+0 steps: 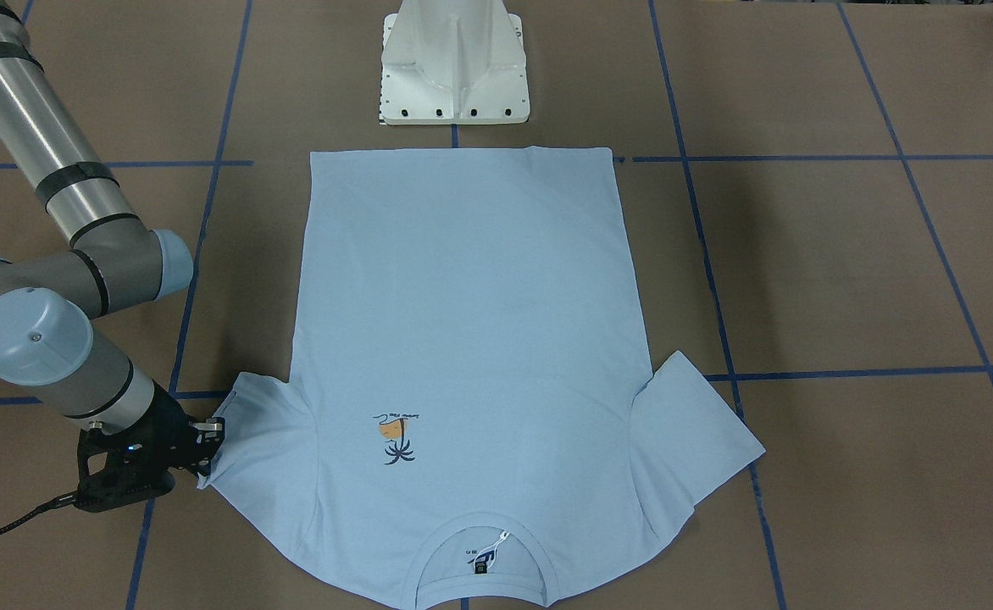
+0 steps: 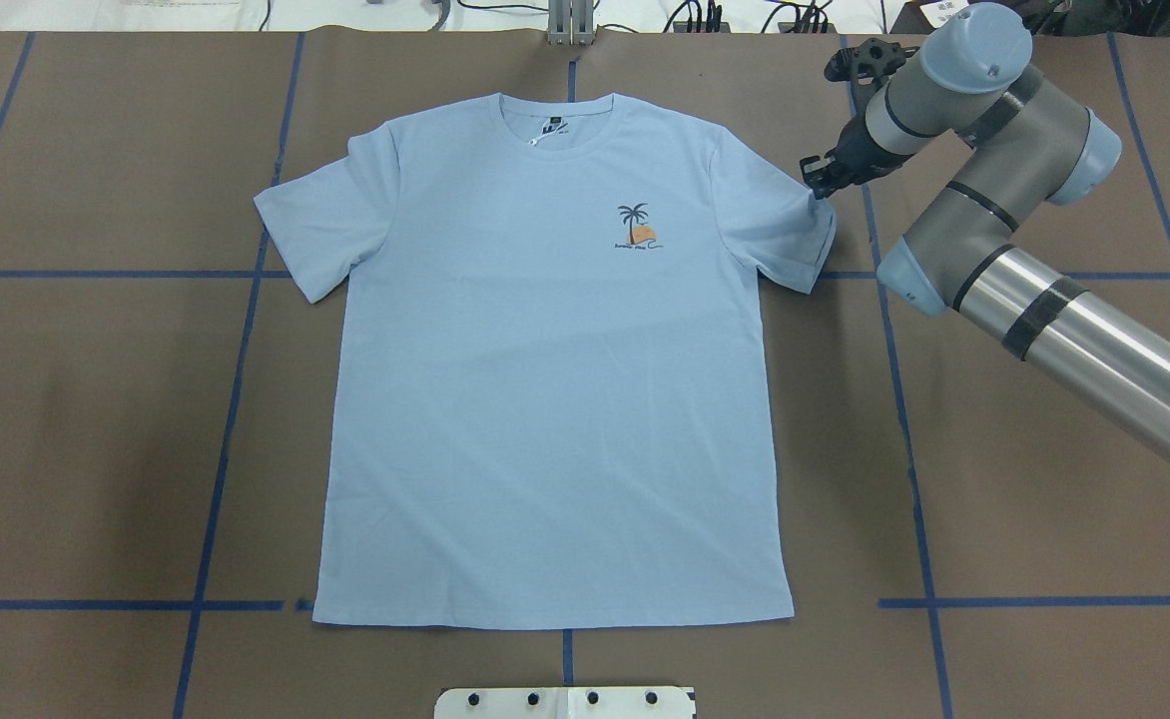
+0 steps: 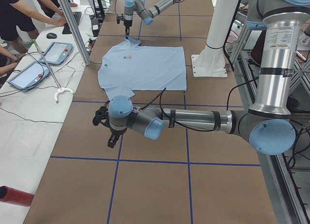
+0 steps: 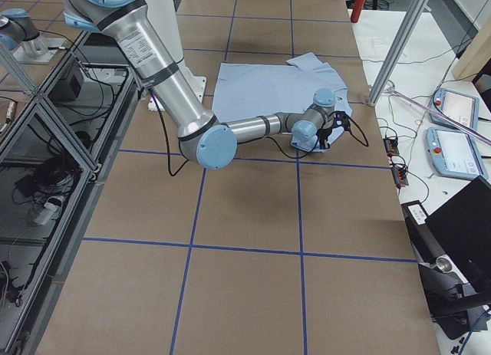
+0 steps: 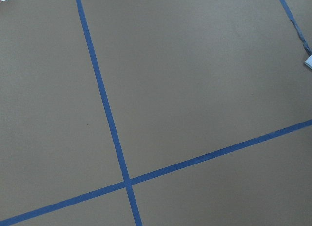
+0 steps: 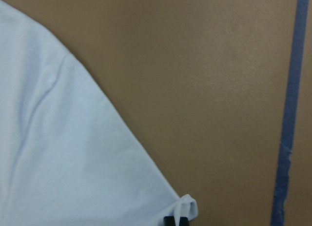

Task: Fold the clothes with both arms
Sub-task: 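Fold the sleeve inward across the shirt toward the collar with the right gripper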

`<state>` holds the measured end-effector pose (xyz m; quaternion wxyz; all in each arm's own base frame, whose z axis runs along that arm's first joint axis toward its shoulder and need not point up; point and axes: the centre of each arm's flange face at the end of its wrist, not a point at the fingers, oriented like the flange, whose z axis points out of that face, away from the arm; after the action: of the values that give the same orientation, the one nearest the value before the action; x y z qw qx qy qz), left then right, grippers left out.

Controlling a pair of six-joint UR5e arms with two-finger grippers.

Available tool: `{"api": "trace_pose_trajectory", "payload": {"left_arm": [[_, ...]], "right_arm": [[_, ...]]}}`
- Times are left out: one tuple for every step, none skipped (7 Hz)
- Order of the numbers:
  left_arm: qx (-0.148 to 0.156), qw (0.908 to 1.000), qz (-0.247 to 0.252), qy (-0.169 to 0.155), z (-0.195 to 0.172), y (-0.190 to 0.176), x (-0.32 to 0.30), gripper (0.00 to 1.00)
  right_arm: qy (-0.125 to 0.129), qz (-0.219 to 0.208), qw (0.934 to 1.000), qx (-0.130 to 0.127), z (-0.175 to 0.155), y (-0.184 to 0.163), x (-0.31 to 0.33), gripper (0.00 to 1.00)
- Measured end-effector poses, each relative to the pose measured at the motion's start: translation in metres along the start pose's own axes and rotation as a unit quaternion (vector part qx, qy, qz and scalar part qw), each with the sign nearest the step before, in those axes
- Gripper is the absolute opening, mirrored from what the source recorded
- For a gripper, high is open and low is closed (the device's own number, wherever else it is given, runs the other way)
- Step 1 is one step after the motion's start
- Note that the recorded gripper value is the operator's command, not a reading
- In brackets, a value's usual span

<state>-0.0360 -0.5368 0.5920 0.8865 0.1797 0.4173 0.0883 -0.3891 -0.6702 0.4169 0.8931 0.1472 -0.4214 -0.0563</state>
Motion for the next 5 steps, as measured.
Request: {"api": "trace_pose_trajectory", "payload": {"left_arm": [[0.0, 1.0, 0.0, 0.007, 0.0, 0.0, 0.001, 1.0], [-0.001, 0.9999, 0.0, 0.015, 0.0, 0.0, 0.003, 1.0], [-0.001, 0.9998, 0.0, 0.018, 0.0, 0.001, 0.003, 1.0], [-0.001, 0.9998, -0.001, 0.02, 0.0, 0.001, 0.003, 1.0], [-0.001, 0.9998, -0.001, 0.02, 0.0, 0.001, 0.003, 1.0]], "right_arm": [[-0.026, -0.013, 0.9996, 0.006, -0.014, 0.001, -0.027, 0.0], [-0.049, -0.027, 0.9984, 0.009, -0.021, 0.007, -0.063, 0.0], [-0.061, -0.041, 0.9971, 0.02, -0.019, 0.013, -0.117, 0.0], [-0.053, -0.04, 0.9969, 0.043, -0.007, 0.014, -0.179, 0.0], [-0.034, -0.024, 0.9973, 0.06, 0.011, 0.004, -0.231, 0.26]]}}
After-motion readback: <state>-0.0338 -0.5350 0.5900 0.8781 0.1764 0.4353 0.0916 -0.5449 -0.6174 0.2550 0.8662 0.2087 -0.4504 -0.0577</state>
